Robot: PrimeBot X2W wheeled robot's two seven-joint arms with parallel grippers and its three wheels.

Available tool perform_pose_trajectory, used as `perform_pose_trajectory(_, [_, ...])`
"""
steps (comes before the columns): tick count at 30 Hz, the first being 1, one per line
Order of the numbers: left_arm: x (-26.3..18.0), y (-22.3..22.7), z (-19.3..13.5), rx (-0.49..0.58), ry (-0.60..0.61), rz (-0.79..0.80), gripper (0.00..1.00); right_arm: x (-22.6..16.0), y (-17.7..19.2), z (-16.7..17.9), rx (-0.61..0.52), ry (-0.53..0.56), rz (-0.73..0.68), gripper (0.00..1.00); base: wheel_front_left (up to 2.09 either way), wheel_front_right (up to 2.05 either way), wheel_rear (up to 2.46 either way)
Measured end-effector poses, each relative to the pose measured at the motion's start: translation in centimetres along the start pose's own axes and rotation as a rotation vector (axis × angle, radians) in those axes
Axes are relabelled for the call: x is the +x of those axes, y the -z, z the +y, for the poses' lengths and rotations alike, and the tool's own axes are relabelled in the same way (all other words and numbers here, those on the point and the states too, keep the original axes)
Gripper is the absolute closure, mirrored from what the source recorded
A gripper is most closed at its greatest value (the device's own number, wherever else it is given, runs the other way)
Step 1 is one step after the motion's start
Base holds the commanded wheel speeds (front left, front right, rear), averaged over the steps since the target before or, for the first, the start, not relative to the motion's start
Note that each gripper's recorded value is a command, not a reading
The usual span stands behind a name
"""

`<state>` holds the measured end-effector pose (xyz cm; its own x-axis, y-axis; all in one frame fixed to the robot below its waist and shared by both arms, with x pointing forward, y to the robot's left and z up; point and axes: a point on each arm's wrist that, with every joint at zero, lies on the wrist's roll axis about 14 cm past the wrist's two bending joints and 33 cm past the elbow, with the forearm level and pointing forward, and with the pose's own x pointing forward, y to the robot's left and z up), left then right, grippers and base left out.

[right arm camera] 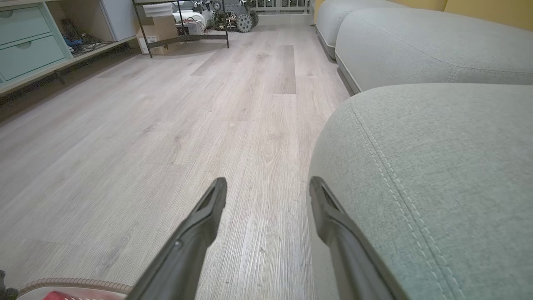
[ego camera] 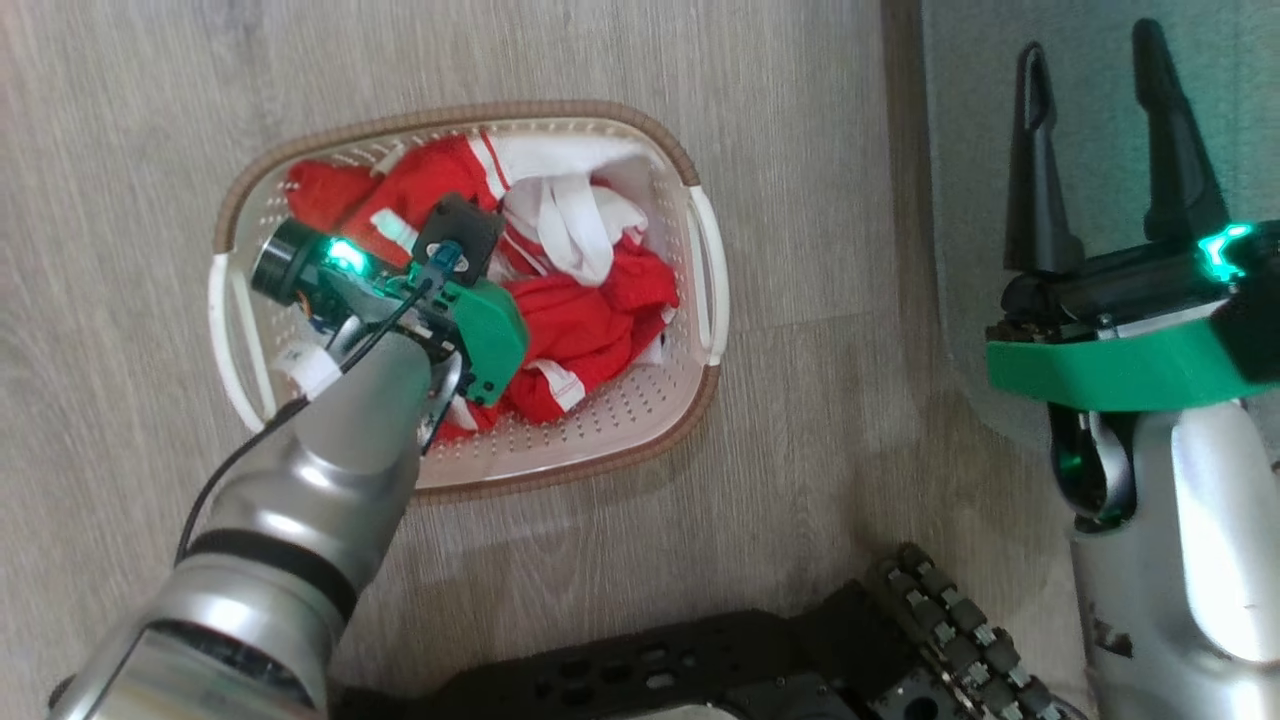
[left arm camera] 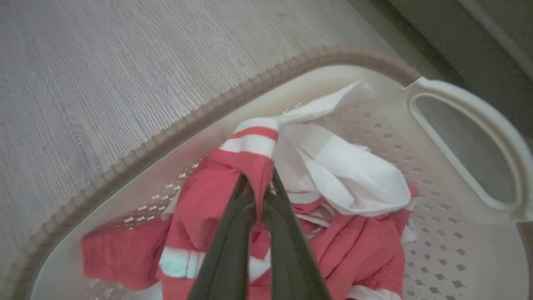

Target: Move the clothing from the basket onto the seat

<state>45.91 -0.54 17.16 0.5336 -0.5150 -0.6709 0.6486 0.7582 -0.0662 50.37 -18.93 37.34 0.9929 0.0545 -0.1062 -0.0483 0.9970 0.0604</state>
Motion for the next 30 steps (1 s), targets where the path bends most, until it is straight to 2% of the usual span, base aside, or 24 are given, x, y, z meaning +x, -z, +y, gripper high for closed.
perform_pose_trajectory(10, [-3.9, -3.7, -1.3, -0.105, -0.001, -0.117, 1.0, -0.8, -3.0, 1.0, 0.014, -0.02, -0.043, 0.0, 0.0, 0.0, 0.0])
perform_pose_trajectory(19, [-10.0, -10.2, -0.9, -0.093, -0.062, -0.308, 1.0, -4.3, -6.0, 2.5, 0.03, -0.044, -0.067, 0.0, 0.0, 0.0, 0.0])
perform_pose_trajectory(30, [-19.2, -16.2, -0.7, 0.015, -0.154, -0.513, 1.0, -10.6, -9.0, 3.8, 0.035, -0.062, -0.105, 0.0, 0.0, 0.0, 0.0])
